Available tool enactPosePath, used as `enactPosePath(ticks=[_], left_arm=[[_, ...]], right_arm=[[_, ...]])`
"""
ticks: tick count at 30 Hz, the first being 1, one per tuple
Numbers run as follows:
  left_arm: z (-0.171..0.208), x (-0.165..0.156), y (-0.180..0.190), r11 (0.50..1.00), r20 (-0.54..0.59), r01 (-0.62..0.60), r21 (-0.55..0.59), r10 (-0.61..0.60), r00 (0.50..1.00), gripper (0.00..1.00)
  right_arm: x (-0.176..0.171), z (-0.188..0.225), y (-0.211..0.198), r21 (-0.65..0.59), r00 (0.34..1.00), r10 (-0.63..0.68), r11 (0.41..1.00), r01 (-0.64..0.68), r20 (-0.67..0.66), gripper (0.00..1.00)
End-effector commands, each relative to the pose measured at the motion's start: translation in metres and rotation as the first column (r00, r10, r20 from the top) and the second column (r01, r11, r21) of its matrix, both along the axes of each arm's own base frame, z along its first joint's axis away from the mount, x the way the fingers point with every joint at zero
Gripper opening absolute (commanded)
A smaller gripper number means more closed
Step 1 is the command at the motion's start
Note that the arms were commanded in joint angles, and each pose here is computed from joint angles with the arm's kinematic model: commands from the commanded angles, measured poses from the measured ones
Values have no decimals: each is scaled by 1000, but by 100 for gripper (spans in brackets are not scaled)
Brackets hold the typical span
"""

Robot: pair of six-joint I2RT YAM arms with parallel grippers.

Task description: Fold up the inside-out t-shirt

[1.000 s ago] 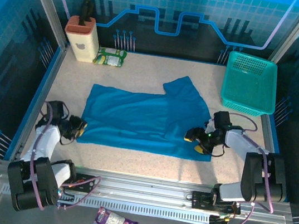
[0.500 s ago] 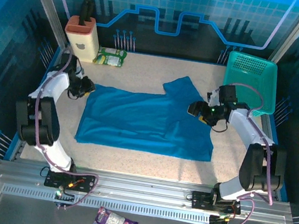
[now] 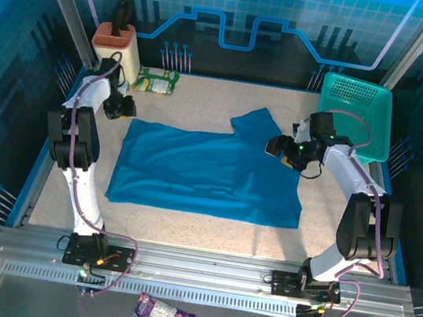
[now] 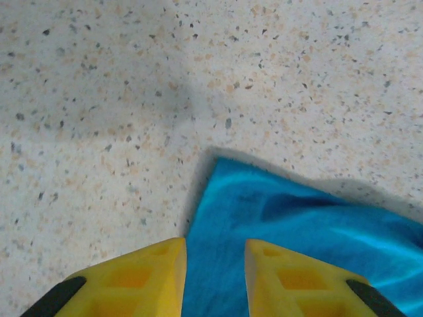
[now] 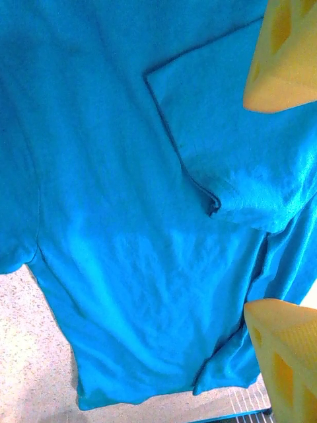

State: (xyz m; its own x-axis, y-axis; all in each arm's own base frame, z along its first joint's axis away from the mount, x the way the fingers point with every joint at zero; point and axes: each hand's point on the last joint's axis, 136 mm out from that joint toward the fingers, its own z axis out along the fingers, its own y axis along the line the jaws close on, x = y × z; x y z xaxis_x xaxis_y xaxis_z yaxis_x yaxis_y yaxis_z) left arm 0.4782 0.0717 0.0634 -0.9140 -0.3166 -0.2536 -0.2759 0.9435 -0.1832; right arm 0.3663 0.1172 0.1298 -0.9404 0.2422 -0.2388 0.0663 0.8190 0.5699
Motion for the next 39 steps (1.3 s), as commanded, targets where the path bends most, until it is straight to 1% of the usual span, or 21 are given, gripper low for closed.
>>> enactPosePath(ticks=[1, 4, 7, 11, 13, 14, 19, 23, 30, 33, 36, 39], left_arm=[[-5, 0, -2, 996, -55, 81, 26, -79, 995, 31], [-14, 5, -3, 993, -86, 112, 28, -109, 990, 31], [-19, 12, -11, 991, -98, 132, -6, -132, 986, 33], [-26, 17, -21, 985, -116, 175, -8, -175, 978, 34], [-33, 17, -26, 981, -143, 193, -9, -192, 971, 34], [-35, 17, -27, 980, -155, 201, -3, -199, 968, 34], [-47, 13, -16, 969, -227, 228, 96, -202, 953, 34], [-44, 14, -11, 966, -222, 227, 127, -195, 955, 34], [-19, 24, -9, 969, -155, 192, 156, -168, 974, 35], [-17, 25, -9, 970, -153, 187, 153, -163, 975, 37], [-18, 23, -9, 972, -163, 181, 153, -155, 974, 37], [-11, 22, -10, 974, -140, 170, 151, -149, 979, 39]], right_arm=[[3, 6, -3, 8, 1000, -4, 1000, 4, -8, 75], [3, 4, -4, 7, 1000, -12, 1000, 13, -12, 75], [4, 2, -4, 12, 1000, -19, 1000, 19, -16, 75], [6, 2, -2, 22, 1000, -23, 999, 23, -19, 75], [7, 3, -2, 23, 1000, -22, 999, 22, -19, 75], [6, 3, -3, 21, 1000, -24, 999, 24, -20, 75], [7, 6, -5, 17, 1000, -28, 999, 28, -13, 76], [7, 8, -5, 19, 1000, -24, 1000, 24, -11, 76], [8, 11, -4, 28, 1000, -25, 999, 25, -8, 77], [7, 11, -4, 30, 1000, -25, 999, 25, -9, 78], [5, 12, -4, 32, 1000, -23, 999, 23, -9, 78], [4, 12, -4, 27, 1000, -24, 999, 25, -10, 79]])
